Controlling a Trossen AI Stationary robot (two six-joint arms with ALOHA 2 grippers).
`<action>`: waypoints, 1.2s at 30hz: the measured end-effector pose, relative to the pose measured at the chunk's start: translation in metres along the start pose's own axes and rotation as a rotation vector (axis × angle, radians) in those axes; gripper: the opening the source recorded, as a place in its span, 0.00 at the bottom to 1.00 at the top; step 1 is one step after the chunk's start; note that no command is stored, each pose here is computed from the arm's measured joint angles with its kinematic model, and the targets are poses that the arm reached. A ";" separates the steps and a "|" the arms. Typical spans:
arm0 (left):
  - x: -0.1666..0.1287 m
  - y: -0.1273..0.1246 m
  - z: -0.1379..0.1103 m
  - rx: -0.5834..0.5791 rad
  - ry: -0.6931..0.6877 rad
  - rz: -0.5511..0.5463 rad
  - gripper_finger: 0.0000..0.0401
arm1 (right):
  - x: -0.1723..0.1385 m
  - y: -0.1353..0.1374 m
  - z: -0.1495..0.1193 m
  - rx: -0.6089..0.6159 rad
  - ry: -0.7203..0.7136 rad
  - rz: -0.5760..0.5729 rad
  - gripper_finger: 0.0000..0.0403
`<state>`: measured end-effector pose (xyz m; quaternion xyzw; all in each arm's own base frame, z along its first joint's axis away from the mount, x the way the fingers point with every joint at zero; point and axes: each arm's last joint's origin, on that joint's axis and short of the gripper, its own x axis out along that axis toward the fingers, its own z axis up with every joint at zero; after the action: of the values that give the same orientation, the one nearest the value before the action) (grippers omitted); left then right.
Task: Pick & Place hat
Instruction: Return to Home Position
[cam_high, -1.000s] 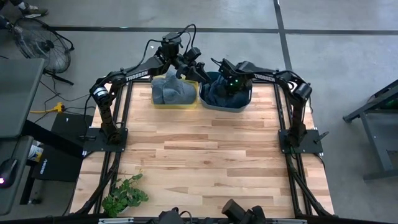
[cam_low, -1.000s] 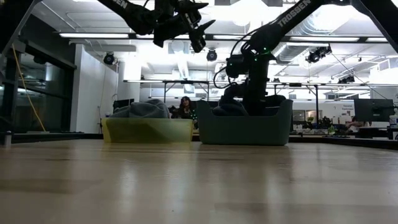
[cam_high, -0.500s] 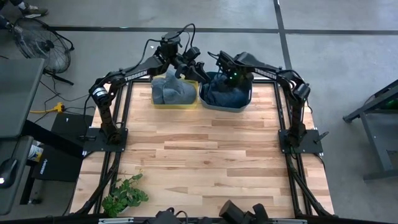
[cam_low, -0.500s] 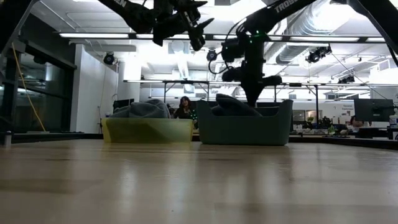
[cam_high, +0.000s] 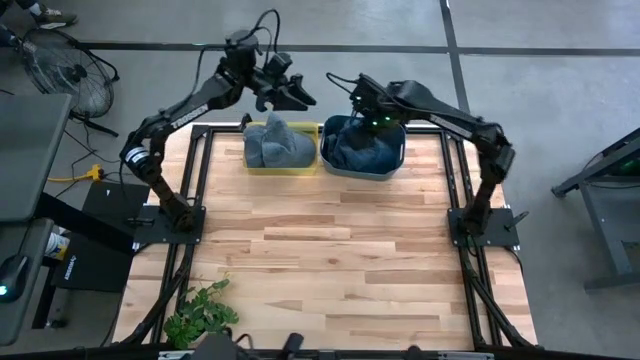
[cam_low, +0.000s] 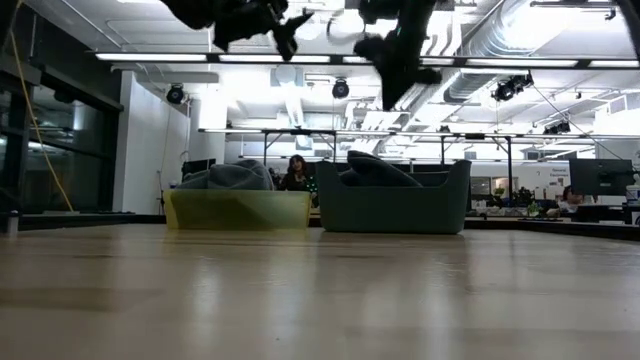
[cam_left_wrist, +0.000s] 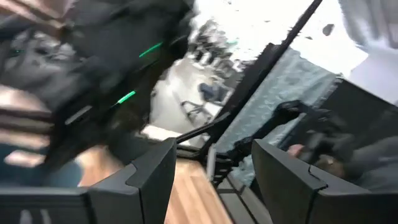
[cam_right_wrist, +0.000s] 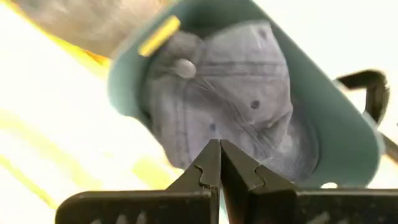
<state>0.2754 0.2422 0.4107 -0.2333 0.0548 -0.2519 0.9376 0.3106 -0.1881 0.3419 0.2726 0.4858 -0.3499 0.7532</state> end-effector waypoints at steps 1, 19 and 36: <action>-0.004 -0.002 -0.002 -0.011 0.002 0.024 0.52 | -0.011 0.003 -0.003 -0.018 -0.032 0.006 0.00; -0.016 -0.072 -0.061 0.054 0.248 0.250 0.52 | -0.065 0.004 -0.125 -0.062 -0.488 0.266 0.00; -0.032 -0.141 -0.220 -0.107 -0.249 0.525 0.52 | -0.031 -0.016 -0.225 -0.046 -0.672 0.589 0.00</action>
<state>0.1366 0.0604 0.2812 -0.2894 0.0108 0.0331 0.9566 0.1675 -0.0210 0.2842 0.2536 0.1235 -0.1789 0.9426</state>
